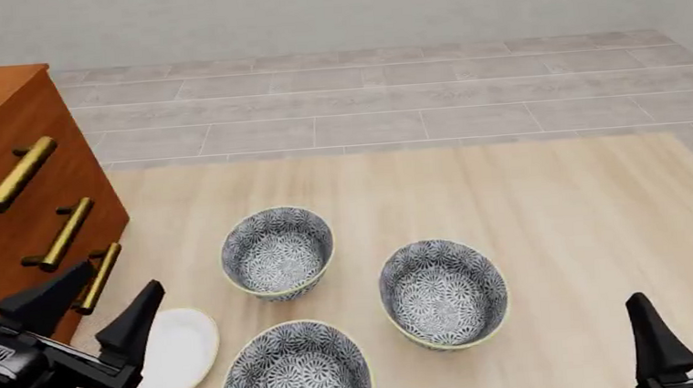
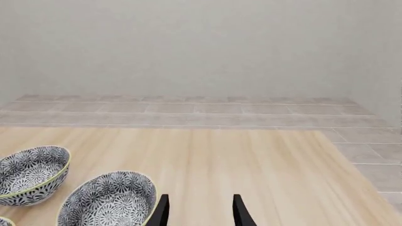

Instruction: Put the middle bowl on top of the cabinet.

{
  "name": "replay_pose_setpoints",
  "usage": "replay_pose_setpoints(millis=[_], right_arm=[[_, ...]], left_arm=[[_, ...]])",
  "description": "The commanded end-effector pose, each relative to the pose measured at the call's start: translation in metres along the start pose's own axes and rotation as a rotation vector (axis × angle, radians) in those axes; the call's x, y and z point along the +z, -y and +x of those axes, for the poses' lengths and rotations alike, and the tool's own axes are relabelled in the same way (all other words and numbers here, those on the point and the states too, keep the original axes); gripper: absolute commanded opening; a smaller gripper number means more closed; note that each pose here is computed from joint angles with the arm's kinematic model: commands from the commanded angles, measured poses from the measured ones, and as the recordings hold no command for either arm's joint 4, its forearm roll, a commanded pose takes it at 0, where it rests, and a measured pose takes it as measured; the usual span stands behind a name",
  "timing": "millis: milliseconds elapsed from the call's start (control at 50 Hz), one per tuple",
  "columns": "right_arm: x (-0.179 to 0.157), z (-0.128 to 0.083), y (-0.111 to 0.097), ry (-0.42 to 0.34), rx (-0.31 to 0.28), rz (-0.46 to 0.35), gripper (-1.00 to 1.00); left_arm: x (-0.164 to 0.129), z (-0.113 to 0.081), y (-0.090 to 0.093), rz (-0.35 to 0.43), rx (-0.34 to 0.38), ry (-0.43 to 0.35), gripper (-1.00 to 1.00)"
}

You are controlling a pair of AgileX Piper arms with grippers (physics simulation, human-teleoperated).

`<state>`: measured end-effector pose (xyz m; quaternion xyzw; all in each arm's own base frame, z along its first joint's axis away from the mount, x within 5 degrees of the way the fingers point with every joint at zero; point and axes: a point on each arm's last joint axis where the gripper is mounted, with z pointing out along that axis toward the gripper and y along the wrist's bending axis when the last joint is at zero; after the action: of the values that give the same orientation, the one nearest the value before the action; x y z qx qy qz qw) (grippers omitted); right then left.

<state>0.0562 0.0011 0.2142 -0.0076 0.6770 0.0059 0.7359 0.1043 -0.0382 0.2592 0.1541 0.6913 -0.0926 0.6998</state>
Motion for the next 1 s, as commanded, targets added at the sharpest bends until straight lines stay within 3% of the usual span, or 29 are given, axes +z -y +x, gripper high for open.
replay_pose_setpoints(millis=[20,480,1000], right_arm=[[0.000,0.000,0.000,0.001,0.005,0.000,1.00],[0.000,0.000,0.000,0.000,0.001,0.005,1.00],[0.000,0.000,0.001,-0.002,-0.008,0.009,1.00]], left_arm=[[0.017,-0.014,0.011,0.095,0.003,-0.016,1.00],[0.047,-0.050,0.043,0.294,0.030,-0.050,1.00],[0.085,-0.069,0.076,0.411,0.053,-0.157,1.00]])
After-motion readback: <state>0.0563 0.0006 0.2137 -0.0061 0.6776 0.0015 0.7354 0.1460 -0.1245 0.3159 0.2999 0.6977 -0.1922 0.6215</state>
